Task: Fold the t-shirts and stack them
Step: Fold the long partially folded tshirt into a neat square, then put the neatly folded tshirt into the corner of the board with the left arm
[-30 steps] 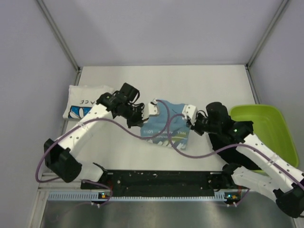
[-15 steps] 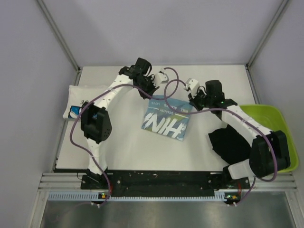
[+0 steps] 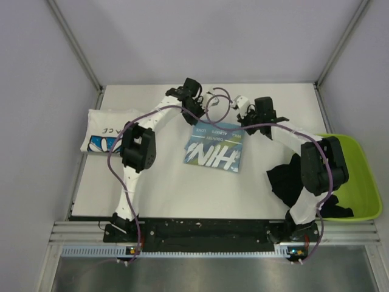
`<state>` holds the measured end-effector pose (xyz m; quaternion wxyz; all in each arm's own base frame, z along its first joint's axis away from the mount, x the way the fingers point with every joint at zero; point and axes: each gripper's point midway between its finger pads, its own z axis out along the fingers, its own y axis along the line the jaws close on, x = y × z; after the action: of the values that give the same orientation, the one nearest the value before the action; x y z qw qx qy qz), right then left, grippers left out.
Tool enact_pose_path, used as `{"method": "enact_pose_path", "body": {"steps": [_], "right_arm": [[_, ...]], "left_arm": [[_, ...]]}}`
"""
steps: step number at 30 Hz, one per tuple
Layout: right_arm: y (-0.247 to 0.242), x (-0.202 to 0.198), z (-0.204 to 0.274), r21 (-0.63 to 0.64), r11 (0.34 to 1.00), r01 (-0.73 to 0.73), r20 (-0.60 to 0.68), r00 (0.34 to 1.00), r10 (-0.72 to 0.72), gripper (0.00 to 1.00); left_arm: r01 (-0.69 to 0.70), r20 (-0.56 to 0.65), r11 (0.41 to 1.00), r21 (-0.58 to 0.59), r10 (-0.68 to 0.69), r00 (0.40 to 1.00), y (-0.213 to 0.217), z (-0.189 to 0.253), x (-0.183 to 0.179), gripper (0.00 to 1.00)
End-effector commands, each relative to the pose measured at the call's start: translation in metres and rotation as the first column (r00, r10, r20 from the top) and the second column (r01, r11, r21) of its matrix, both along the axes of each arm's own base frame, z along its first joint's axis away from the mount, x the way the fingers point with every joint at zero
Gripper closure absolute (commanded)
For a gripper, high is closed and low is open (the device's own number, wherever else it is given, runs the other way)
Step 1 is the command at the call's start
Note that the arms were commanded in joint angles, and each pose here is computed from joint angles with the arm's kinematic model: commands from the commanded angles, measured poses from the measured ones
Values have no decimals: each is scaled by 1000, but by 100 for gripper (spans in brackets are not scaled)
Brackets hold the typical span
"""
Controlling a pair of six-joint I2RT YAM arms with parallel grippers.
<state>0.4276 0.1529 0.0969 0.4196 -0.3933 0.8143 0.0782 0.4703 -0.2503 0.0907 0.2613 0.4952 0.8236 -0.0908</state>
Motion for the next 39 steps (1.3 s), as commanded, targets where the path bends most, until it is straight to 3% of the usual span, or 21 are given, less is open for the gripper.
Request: {"method": "enact_pose_path", "body": {"steps": [1, 6, 11, 16, 19, 21, 25, 28, 39], "right_arm": [[-6, 42, 10, 2, 998, 69, 75, 995, -69, 100], [-8, 67, -4, 22, 986, 165, 42, 985, -166, 86], [-30, 100, 8, 13, 914, 406, 41, 913, -406, 78], [-30, 76, 42, 76, 862, 502, -77, 864, -497, 62], [-18, 43, 54, 178, 822, 541, -206, 837, -507, 54], [-12, 21, 45, 219, 784, 581, -304, 804, -511, 44], [6, -22, 16, 245, 753, 611, -494, 747, -445, 28], [9, -39, -6, 220, 743, 632, -557, 707, -436, 28], [23, -52, -56, 218, 710, 670, -669, 632, -391, 36]], "left_arm": [[-97, 44, 995, 2, 97, 994, 3, -2, 25, 92], [-194, 94, 981, -15, 195, 976, 3, -7, 46, 77], [-372, 175, 925, -74, 379, 909, 21, 18, 73, 63], [-452, 167, 871, -193, 484, 859, 43, 66, 70, 54], [-429, 105, 856, -289, 474, 874, 39, 86, 48, 43], [-397, 10, 857, -329, 423, 906, 26, 77, 25, 39], [-413, -215, 840, -351, 357, 909, 8, 42, -16, 36], [-463, -344, 814, -350, 348, 872, -1, 21, -33, 34], [-592, -551, 754, -284, 377, 745, -14, -46, -45, 33]]}}
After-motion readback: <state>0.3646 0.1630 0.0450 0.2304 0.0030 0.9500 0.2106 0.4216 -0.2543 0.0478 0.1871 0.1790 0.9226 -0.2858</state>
